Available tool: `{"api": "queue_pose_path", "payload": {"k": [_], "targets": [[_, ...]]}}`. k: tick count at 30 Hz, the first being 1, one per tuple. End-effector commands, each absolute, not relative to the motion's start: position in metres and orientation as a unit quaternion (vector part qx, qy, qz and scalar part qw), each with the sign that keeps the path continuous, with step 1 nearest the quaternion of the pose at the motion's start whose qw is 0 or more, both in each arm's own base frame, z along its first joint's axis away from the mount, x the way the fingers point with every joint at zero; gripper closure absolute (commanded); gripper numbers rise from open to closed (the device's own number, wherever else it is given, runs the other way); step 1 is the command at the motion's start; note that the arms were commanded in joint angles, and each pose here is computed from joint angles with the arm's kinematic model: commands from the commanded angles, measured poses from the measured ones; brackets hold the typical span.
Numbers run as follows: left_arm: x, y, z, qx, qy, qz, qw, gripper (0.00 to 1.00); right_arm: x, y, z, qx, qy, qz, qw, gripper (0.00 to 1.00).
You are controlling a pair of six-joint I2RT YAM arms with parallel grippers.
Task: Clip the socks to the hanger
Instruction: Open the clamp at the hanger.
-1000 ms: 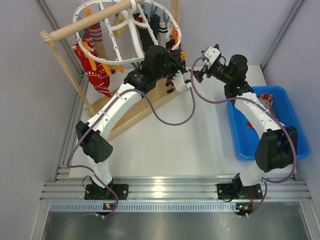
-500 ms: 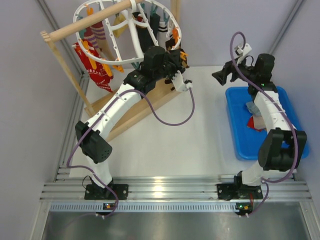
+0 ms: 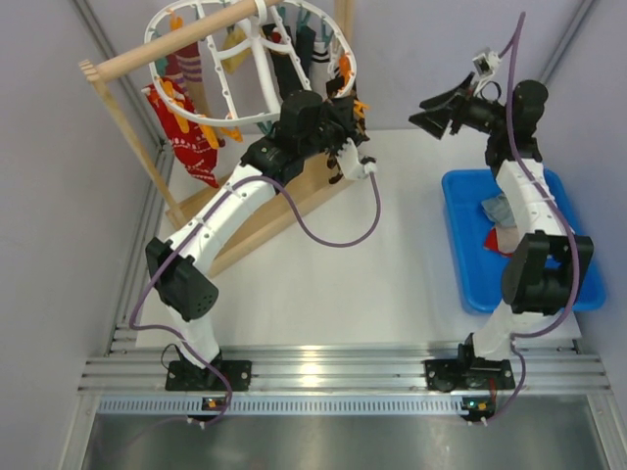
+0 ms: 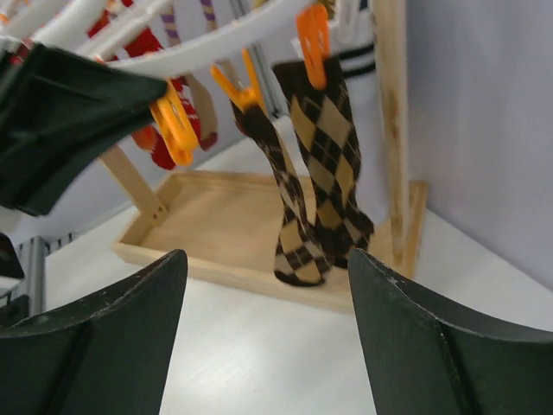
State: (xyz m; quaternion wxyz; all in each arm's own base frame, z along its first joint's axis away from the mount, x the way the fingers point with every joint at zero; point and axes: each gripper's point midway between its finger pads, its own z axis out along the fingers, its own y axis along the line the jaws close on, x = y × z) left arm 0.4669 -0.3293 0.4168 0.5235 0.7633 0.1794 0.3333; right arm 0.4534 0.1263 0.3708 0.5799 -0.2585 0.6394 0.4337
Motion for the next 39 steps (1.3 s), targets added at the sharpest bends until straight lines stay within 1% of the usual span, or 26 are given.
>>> {"api": "queue_pose_path", "payload": {"k": [1, 4, 7, 12, 20, 25, 30, 33, 34, 35, 36, 39], "targets": [[0.458, -0.319, 0.438, 0.748, 0.178, 0.337, 0.544, 1.0, 0.441, 0.168, 0.428, -0.329, 0.562, 0.481, 0.587, 0.26], [0.456, -0.319, 0.439, 0.747, 0.176, 0.335, 0.546, 1.0, 0.445, 0.204, 0.437, -0.367, 0.534, 0.501, 0.574, 0.3], [0.454, -0.318, 0.44, 0.746, 0.176, 0.335, 0.549, 1.0, 0.453, 0.223, 0.439, -0.385, 0.517, 0.506, 0.572, 0.33], [0.451, -0.317, 0.439, 0.746, 0.174, 0.334, 0.549, 1.0, 0.452, 0.248, 0.433, -0.413, 0.507, 0.499, 0.569, 0.34], [0.45, -0.317, 0.438, 0.748, 0.167, 0.333, 0.549, 1.0, 0.444, 0.259, 0.412, -0.45, 0.503, 0.482, 0.559, 0.37], [0.449, -0.318, 0.437, 0.749, 0.163, 0.334, 0.548, 1.0, 0.444, 0.266, 0.407, -0.458, 0.502, 0.486, 0.55, 0.41], [0.449, -0.318, 0.435, 0.752, 0.163, 0.333, 0.546, 1.0, 0.44, 0.269, 0.414, -0.467, 0.488, 0.481, 0.558, 0.46], [0.449, -0.318, 0.433, 0.753, 0.163, 0.333, 0.544, 1.0, 0.435, 0.273, 0.416, -0.484, 0.477, 0.465, 0.568, 0.52], [0.45, -0.318, 0.432, 0.753, 0.164, 0.334, 0.543, 1.0, 0.433, 0.274, 0.418, -0.49, 0.473, 0.457, 0.573, 0.56], [0.45, -0.319, 0.432, 0.753, 0.162, 0.333, 0.544, 1.0, 0.43, 0.276, 0.414, -0.49, 0.479, 0.457, 0.566, 0.59], [0.451, -0.318, 0.431, 0.753, 0.163, 0.333, 0.543, 1.0, 0.431, 0.278, 0.413, -0.499, 0.472, 0.445, 0.574, 0.65], [0.451, -0.319, 0.429, 0.754, 0.158, 0.336, 0.542, 1.0, 0.43, 0.28, 0.412, -0.513, 0.465, 0.423, 0.585, 0.74]]}}
